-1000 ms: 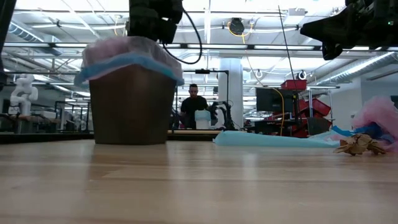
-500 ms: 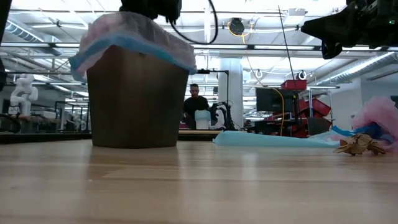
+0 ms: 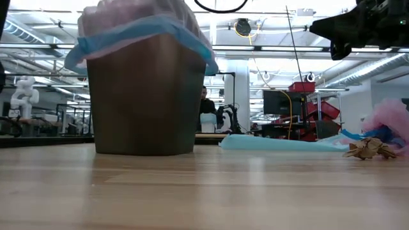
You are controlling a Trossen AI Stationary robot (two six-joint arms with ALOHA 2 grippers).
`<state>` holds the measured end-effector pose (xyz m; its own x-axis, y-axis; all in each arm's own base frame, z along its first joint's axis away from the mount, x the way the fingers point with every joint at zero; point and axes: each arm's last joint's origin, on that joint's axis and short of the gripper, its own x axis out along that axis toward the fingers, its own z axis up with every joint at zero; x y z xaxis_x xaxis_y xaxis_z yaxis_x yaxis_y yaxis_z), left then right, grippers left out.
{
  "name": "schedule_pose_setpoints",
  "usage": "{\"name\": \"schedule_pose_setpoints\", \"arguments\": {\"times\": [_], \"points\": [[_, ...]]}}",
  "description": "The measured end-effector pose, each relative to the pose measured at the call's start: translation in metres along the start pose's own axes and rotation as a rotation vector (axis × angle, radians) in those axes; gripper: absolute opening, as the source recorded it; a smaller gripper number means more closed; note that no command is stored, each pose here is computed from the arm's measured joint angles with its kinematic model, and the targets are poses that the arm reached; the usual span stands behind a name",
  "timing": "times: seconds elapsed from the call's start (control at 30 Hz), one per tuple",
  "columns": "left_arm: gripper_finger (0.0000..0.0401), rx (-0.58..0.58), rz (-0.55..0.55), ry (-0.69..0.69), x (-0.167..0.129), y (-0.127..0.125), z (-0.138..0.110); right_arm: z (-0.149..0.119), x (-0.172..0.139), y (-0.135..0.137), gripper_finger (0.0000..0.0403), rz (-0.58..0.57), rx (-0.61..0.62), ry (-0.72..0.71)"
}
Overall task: Place trash/remove bag and relplace
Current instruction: Move the trash bin to the center of the table, then put the pink trash bag into the trash bin
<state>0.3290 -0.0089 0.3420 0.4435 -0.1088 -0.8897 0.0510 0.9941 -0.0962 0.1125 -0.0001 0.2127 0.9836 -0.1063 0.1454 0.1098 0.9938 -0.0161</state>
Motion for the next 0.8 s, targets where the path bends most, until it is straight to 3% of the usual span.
{"name": "schedule_pose_setpoints", "arguments": {"times": [0.37, 0.53, 0.8], "points": [[0.0000, 0.041, 0.067, -0.154, -0.054, -0.008, 0.020, 0.014, 0.000, 0.000, 0.0071, 0.001, -0.032, -0.114], [0.0000, 0.078, 0.135, -0.242, -0.080, -0.029, 0.022, 0.028, 0.006, -0.003, 0.0089, -0.080, -0.001, 0.157], [0.0000, 0.050, 0.399, -0.453, -0.108, -0.073, 0.003, 0.066, 0.022, -0.003, 0.0181, -0.173, 0.065, 0.581]]}}
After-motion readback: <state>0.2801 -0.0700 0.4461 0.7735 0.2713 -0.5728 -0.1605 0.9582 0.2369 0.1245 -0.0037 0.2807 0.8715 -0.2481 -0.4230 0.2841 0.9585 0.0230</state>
